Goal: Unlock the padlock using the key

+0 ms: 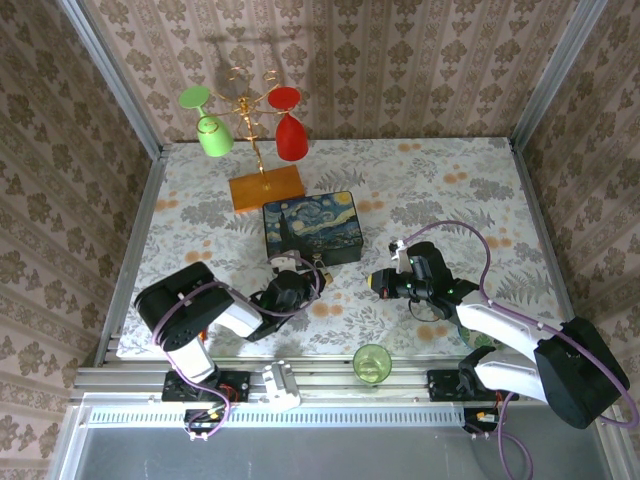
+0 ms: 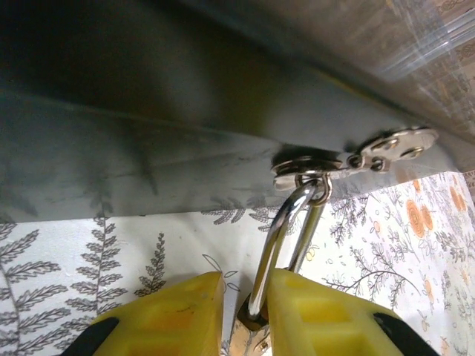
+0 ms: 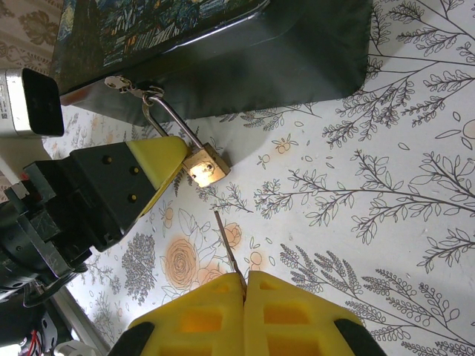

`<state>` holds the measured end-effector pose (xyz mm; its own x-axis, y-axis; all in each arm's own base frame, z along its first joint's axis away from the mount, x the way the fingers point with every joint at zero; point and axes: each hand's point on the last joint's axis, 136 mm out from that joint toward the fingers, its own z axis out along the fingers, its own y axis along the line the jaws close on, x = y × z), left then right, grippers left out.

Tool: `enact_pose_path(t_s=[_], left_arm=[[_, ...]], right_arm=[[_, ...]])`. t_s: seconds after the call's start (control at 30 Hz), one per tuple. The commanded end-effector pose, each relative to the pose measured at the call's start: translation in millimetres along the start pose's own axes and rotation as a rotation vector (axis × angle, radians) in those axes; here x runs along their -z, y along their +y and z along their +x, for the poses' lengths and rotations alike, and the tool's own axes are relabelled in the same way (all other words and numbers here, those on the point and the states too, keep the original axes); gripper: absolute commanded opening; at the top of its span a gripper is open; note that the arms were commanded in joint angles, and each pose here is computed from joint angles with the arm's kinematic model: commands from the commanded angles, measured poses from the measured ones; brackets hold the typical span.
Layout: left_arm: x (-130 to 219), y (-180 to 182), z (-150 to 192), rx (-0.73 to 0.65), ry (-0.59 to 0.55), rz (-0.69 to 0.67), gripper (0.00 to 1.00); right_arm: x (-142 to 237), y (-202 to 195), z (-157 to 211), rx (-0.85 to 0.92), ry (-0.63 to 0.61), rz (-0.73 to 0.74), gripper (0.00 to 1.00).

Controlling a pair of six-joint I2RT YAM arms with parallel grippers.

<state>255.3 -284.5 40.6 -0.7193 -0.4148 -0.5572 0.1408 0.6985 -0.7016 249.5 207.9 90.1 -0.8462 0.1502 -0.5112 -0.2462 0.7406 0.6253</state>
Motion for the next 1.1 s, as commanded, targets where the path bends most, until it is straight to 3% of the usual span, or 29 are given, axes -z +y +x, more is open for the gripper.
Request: enact_pose_path(t_s=[0.0, 0.23, 0.5, 0.8, 0.93, 1.07], left_arm=[[-5.0, -6.9, -4.5, 0.003, -0.005, 0.019, 0.23], [-9.3, -9.7, -2.9, 0.003, 0.005, 0.028, 0.23], [-9.9, -10.1, -4.4, 0.037, 0.015, 0.047, 0.01], [1.7, -25.0, -21.2, 0.173, 0.004, 0.104, 0.00], [4.2, -37.2, -29.9, 0.238, 0.003, 0.168, 0.00], [2.1, -31.0, -26.1, 0.252, 0.027, 0.143, 0.00]], right_arm=[[-2.0, -3.7, 2.2, 0.025, -0.001, 0.014, 0.00], [-2.3, -4.4, 3.4, 0.025, 0.001, 0.015, 0.00], [-5.2, -4.4, 6.2, 0.001, 0.010, 0.005, 0.00], [-32.6, 8.7, 20.7, -0.039, 0.068, -0.057, 0.00], [-51.9, 25.6, 26.1, -0.071, 0.108, -0.163, 0.00], [-71.5, 29.4, 27.9, -0.125, 0.139, -0.227, 0.00]])
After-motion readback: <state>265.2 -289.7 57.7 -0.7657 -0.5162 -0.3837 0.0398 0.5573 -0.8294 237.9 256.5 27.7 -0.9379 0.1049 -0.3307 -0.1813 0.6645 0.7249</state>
